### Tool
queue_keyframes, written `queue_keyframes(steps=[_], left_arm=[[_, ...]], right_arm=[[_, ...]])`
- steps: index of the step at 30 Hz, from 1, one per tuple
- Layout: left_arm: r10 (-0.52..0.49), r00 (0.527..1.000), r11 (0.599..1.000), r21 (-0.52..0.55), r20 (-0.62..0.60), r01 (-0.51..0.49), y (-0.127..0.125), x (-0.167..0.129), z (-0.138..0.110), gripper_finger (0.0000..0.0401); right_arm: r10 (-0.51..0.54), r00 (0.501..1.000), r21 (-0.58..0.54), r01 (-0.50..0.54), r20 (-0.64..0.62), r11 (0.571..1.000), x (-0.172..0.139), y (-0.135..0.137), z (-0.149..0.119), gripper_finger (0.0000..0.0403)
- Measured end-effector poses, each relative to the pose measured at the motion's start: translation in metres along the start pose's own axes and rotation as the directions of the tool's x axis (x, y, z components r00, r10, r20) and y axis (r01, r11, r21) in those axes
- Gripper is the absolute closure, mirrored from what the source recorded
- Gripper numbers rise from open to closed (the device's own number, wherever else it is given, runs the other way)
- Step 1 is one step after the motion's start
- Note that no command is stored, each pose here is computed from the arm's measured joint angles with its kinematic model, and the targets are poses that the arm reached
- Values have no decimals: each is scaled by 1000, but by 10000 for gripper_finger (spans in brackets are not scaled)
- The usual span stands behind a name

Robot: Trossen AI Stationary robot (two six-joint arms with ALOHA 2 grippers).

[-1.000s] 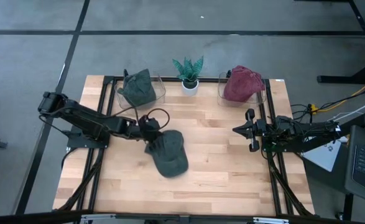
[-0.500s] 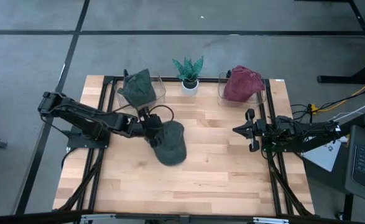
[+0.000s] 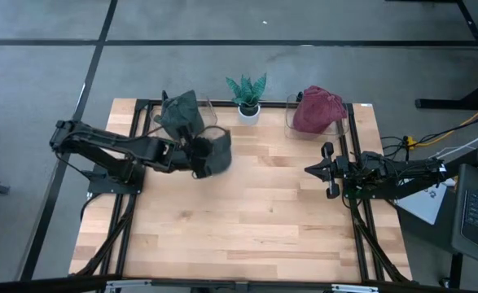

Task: Pick & Place hat
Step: Put the black cap into the left transparent bin

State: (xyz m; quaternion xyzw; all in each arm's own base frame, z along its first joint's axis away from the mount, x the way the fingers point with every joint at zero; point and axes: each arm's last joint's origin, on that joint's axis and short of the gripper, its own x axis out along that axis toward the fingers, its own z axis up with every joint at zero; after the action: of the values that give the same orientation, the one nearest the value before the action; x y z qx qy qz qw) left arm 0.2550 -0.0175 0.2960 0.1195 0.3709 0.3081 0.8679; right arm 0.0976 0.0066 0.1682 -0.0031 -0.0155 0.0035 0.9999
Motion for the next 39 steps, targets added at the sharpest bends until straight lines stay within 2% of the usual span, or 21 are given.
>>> queue_keyframes(steps=[5, 10, 16, 23, 26, 31, 39], left_arm=[[77, 997, 997, 21, 9, -78, 23, -10, 18, 399], [238, 971, 970, 52, -30, -236, 54, -21, 27, 399], [439, 894, 898, 83, -87, -433, 84, -24, 29, 399], [583, 800, 813, 126, -146, -569, 109, -15, 27, 399], [606, 775, 795, 126, -179, -593, 115, -8, 23, 399], [576, 783, 816, 108, -235, -568, 115, 9, 13, 399], [592, 759, 801, 97, -272, -590, 112, 37, -8, 399]], right_arm=[[0, 1000, 0, 0, -1, 1000, 0, 0, 0, 386], [0, 1000, 0, 0, 0, 1000, 0, 0, 0, 386], [0, 1000, 0, 0, 0, 1000, 0, 0, 0, 386], [0, 1000, 0, 0, 0, 1000, 0, 0, 0, 386], [0, 1000, 0, 0, 0, 1000, 0, 0, 0, 386], [0, 1000, 0, 0, 0, 1000, 0, 0, 0, 386], [0, 1000, 0, 0, 0, 1000, 0, 0, 0, 386]])
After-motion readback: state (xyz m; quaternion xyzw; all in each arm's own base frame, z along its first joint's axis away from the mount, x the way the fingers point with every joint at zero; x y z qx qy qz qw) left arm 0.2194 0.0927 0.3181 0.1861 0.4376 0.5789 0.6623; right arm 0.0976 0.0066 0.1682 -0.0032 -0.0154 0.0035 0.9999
